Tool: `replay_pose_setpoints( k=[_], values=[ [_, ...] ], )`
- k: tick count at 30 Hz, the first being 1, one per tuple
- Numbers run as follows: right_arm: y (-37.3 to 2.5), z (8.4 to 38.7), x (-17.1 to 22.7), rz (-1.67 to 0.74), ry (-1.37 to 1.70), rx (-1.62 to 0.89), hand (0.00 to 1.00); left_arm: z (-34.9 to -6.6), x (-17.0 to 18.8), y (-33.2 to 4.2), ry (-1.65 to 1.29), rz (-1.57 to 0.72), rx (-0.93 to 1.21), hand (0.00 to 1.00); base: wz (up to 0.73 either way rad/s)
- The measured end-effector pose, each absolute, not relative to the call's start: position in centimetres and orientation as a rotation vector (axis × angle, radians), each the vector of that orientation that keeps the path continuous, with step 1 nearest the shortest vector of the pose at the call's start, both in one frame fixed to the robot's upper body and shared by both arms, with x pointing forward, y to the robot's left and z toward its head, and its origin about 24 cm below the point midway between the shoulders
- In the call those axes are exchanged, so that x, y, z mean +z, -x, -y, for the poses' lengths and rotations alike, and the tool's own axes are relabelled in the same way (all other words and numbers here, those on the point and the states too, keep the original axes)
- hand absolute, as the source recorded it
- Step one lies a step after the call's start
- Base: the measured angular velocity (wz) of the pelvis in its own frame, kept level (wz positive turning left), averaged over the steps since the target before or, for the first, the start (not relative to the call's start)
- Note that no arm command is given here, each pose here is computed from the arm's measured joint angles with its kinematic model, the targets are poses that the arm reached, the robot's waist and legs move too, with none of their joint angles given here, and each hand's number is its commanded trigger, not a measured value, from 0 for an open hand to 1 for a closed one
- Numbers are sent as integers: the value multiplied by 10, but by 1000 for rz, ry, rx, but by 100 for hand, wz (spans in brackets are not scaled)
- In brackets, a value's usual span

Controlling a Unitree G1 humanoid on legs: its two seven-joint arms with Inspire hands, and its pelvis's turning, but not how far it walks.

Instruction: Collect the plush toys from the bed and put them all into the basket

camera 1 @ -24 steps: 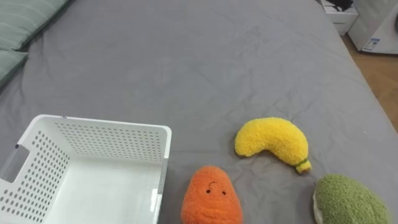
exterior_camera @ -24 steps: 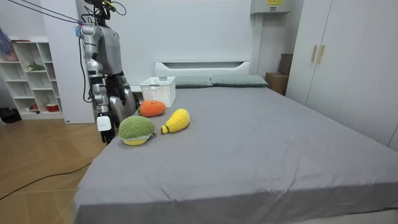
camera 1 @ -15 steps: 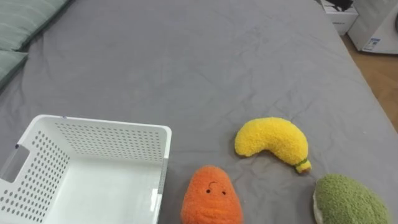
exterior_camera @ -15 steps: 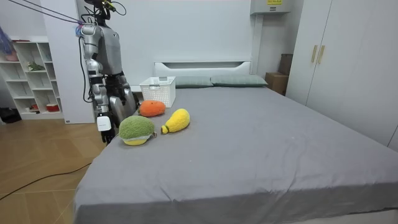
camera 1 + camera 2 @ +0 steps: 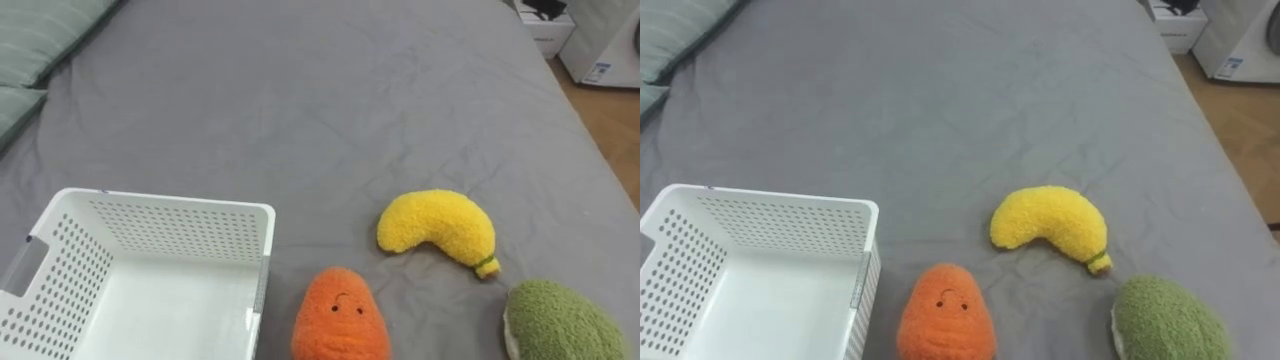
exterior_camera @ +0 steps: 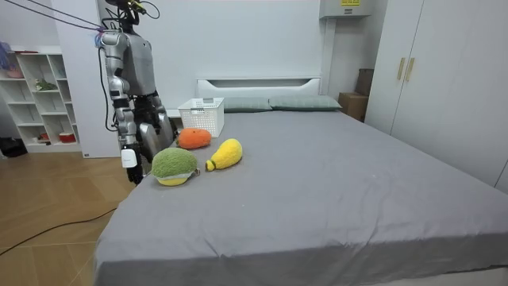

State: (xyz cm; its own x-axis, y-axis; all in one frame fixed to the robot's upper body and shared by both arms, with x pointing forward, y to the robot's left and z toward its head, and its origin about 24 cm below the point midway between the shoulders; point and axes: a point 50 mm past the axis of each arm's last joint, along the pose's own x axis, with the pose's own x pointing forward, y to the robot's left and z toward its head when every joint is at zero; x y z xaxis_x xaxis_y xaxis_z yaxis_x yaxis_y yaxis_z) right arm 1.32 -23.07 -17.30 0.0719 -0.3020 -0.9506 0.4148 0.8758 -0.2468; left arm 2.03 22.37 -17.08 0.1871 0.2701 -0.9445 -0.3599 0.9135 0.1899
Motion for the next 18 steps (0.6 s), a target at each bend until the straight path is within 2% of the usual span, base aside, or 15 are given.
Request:
replay_pose_setpoints(
  k=[18],
  values=[
    [1, 252, -167, -1350, -247, -893, 0, -234, -169, -4, 143, -1321, 531, 0, -1]
  ],
)
